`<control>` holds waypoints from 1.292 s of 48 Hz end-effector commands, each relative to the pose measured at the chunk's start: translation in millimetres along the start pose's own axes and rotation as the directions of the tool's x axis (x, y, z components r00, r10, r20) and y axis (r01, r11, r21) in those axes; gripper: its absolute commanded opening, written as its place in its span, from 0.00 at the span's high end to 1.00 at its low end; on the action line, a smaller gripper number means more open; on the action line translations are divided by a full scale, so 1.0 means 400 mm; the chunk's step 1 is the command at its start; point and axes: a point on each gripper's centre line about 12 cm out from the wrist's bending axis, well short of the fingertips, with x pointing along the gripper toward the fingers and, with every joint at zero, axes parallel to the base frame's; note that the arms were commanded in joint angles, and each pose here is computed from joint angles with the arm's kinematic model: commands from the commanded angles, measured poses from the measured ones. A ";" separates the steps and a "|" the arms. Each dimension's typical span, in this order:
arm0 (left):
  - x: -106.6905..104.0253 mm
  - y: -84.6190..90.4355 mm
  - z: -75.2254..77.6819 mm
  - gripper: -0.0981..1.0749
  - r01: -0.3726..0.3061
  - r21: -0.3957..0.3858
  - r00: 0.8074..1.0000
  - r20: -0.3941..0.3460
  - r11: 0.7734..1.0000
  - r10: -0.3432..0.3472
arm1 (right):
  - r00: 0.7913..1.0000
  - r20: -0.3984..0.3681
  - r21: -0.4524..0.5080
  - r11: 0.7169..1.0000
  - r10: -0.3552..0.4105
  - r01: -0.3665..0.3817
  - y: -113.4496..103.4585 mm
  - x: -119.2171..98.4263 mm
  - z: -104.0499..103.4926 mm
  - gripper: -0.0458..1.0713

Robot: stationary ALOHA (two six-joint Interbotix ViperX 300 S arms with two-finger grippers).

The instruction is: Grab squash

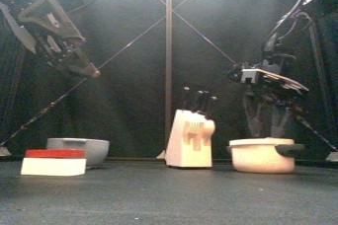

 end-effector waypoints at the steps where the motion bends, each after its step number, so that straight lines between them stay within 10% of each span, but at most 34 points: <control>1: 0.000 -0.002 0.015 0.04 0.004 0.004 1.000 0.022 1.000 -0.004 | 0.999 0.020 -0.013 1.000 0.029 -0.029 0.011 -0.021 0.005 0.12; 62: -0.001 0.004 0.006 0.04 -0.003 0.002 1.000 0.014 1.000 0.003 | 1.000 -0.018 -0.054 0.999 0.000 -0.001 0.012 0.028 -0.029 0.24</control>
